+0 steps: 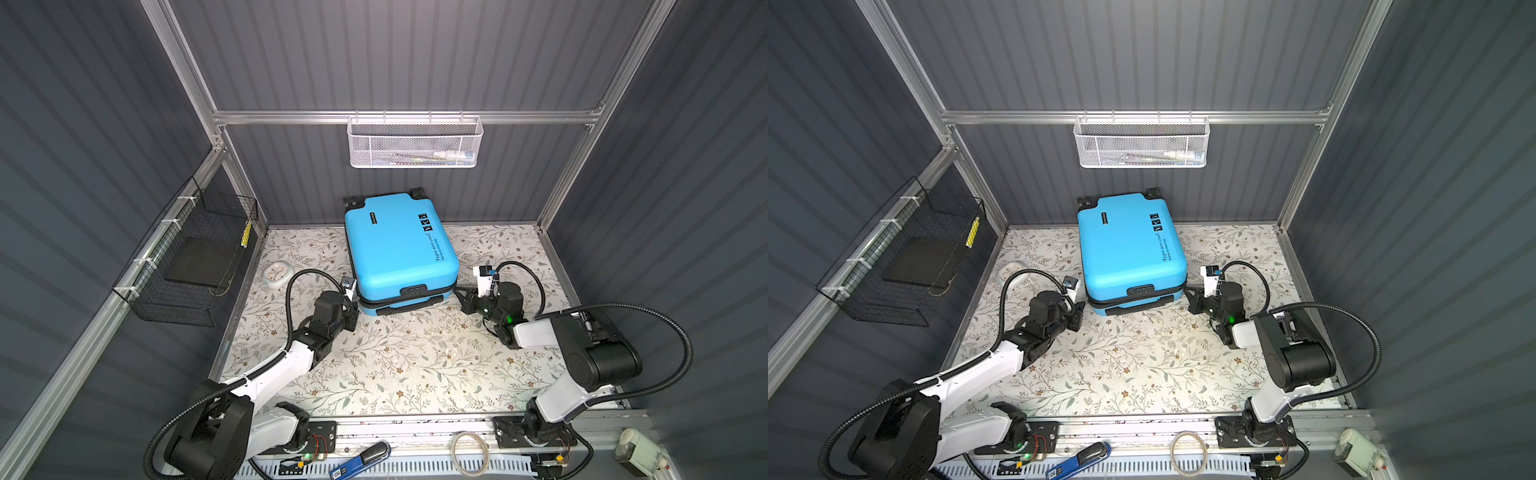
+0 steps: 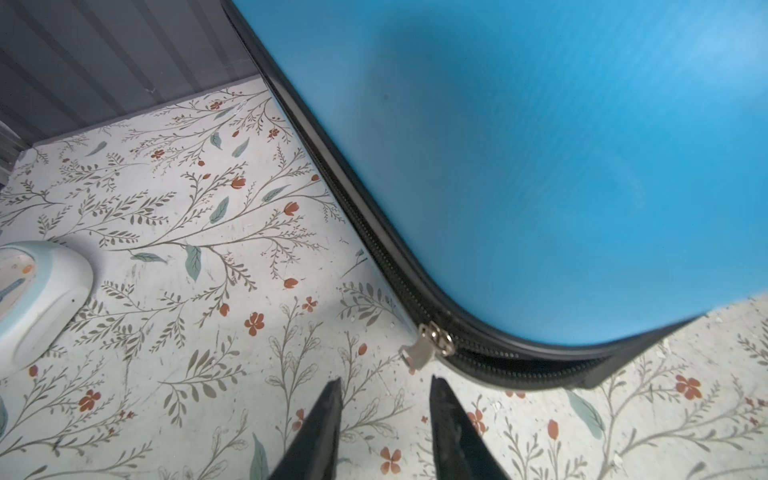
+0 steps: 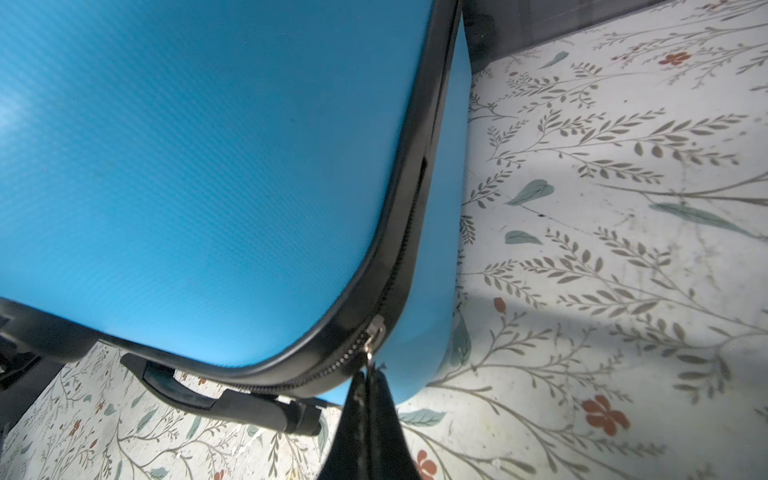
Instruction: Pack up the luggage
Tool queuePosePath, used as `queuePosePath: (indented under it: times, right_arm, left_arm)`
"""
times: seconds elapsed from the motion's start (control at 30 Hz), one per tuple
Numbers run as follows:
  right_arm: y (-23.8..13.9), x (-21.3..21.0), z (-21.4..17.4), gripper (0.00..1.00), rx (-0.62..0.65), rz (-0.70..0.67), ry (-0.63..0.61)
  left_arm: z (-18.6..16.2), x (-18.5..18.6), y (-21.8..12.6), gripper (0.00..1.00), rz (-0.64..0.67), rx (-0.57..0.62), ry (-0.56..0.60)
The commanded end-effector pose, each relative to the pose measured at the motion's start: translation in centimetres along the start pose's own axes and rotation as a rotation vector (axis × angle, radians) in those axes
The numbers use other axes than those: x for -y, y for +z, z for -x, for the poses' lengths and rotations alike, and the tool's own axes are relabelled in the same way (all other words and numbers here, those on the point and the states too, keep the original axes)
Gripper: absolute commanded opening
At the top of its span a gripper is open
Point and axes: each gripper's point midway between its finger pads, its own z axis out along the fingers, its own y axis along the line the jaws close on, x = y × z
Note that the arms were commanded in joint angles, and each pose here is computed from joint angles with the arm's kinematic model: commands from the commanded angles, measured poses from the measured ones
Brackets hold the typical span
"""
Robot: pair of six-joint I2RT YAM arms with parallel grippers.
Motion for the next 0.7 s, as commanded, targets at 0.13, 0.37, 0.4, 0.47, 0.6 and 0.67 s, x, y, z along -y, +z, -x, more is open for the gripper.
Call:
queuePosePath:
  times: [0.13, 0.37, 0.4, 0.47, 0.6, 0.67]
  right_arm:
    - [0.3, -1.1, 0.4, 0.0, -0.003, 0.039, -0.027]
    - [0.3, -1.0, 0.3, 0.0, -0.005, 0.036, -0.027]
    - [0.3, -1.0, 0.3, 0.0, -0.005, 0.036, -0.027]
    - [0.3, -1.0, 0.2, 0.0, -0.007, 0.034, -0.027]
    - [0.3, -0.9, 0.1, 0.0, -0.009, 0.033, -0.026]
    - [0.3, -0.9, 0.1, 0.0, -0.009, 0.033, -0.027]
  left_arm:
    - [-0.2, 1.2, 0.4, 0.39, -0.055, -0.049, -0.003]
    - [0.4, 1.1, 1.2, 0.4, -0.046, -0.039, 0.003]
    - [0.5, 1.0, 1.3, 0.4, -0.041, -0.03, 0.004]
    - [0.7, 0.8, 1.5, 0.4, -0.025, -0.017, 0.008]
    - [1.5, 0.2, 2.0, 0.4, 0.008, 0.019, 0.022]
    - [1.8, 0.2, 2.4, 0.39, 0.013, 0.034, 0.035]
